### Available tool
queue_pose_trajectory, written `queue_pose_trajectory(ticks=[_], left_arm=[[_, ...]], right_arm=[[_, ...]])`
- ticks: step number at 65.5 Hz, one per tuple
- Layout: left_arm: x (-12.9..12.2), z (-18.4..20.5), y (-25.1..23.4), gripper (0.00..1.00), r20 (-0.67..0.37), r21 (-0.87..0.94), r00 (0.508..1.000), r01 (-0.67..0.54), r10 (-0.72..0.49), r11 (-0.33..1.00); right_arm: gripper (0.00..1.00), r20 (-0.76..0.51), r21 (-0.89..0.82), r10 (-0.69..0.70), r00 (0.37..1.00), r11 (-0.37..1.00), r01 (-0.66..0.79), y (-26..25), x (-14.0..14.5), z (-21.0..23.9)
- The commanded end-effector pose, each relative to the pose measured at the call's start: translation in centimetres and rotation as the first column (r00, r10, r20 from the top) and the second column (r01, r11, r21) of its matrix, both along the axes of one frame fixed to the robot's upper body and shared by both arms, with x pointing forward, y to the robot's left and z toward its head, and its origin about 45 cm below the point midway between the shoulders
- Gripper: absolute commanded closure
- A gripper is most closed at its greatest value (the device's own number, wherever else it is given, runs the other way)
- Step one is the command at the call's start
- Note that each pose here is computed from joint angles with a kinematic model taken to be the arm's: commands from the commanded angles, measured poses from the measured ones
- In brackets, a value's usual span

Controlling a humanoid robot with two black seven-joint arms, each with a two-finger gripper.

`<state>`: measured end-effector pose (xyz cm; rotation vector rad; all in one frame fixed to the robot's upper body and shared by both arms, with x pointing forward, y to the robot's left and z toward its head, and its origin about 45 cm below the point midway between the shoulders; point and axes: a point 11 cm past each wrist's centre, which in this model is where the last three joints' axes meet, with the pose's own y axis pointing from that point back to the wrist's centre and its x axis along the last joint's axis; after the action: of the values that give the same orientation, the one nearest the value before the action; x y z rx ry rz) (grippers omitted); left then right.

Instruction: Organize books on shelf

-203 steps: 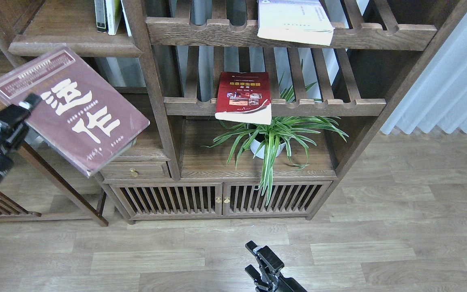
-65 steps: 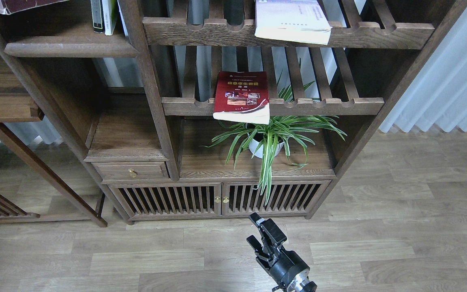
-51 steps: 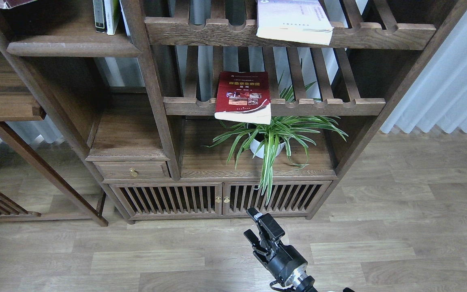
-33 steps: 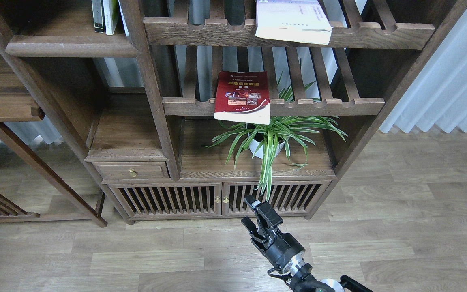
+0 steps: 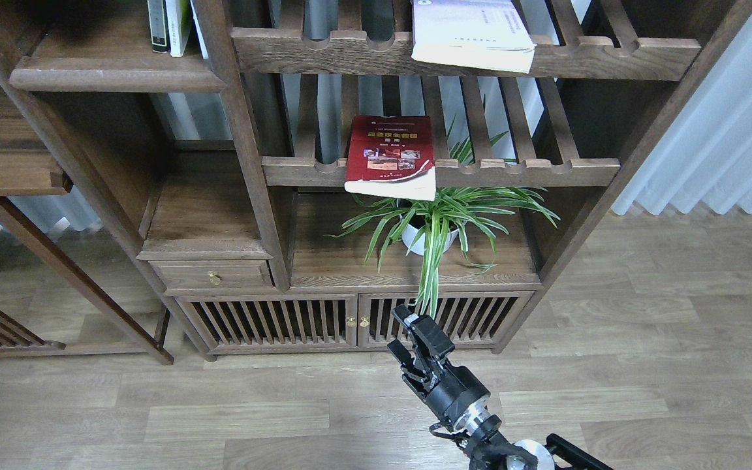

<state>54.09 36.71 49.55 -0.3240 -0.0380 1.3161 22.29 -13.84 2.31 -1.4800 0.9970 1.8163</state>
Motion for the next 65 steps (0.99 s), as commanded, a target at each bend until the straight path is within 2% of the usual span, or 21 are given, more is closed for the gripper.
queue_pose_trajectory(ticks=[1,9,17,20,25,31,35,38,41,49,65], left_arm=[[0.5,-1.1,-1.0,0.90,-0.014,-0.002,1.000,0.002,-0.002,1.000],[1.0,-2.1,-3.3,0.88,-0.013,0.050,1.000,0.029,-0.028,0.998],[1.1,-3.0,-3.6,0.85,-0.030,0.101,0.999,0.028,-0.025,0.994],[1.2,-3.7,-4.1,0.83,-0.045,0.117,0.998,0.042,-0.036,0.992],[1.3,-4.2,-5.1,0.73,-0.059,0.119,0.997,0.062,-0.055,0.991],[1.4,-4.4,-5.9,0.51,-0.068,0.106,0.995,0.076,-0.069,0.992],[1.6,-4.6,-6.4,0.32,-0.079,0.104,0.995,0.072,-0.064,0.992],[1.6,-4.8,-6.7,0.11,-0.089,0.109,0.993,0.081,-0.072,0.991],[1.5,-5.1,-6.8,0.01,-0.092,0.099,0.992,0.090,-0.081,0.991],[1.0,-4.4,-7.2,0.01,-0.056,0.062,0.991,0.127,-0.124,0.990],[-0.3,-2.0,-4.6,0.01,0.012,0.055,0.991,0.130,-0.131,0.990]], right_arm=[[0.00,0.009,0.008,0.003,1.000,1.000,-0.003,0.2,0.2,0.3],[0.00,0.013,0.013,0.004,1.000,1.000,-0.004,0.3,0.2,0.5],[0.00,0.012,0.013,0.001,1.000,1.000,-0.001,0.3,0.1,0.5],[0.00,0.012,0.014,0.002,1.000,1.000,-0.002,0.3,0.1,0.5],[0.00,0.012,0.013,0.001,1.000,1.000,-0.001,0.3,0.1,0.5],[0.00,0.012,0.013,0.001,1.000,1.000,-0.001,0.3,0.1,0.5],[0.00,0.014,0.015,-0.012,1.000,1.000,0.012,0.0,0.4,0.6],[0.00,0.017,0.015,-0.032,0.999,0.999,0.032,-0.5,0.7,0.6],[0.00,0.021,0.016,-0.049,0.999,0.999,0.048,-0.8,1.0,0.7],[0.00,0.032,0.019,-0.082,0.996,0.997,0.081,-1.6,1.8,1.1],[0.00,0.056,0.022,-0.100,0.993,0.995,0.099,-2.0,2.9,1.7]])
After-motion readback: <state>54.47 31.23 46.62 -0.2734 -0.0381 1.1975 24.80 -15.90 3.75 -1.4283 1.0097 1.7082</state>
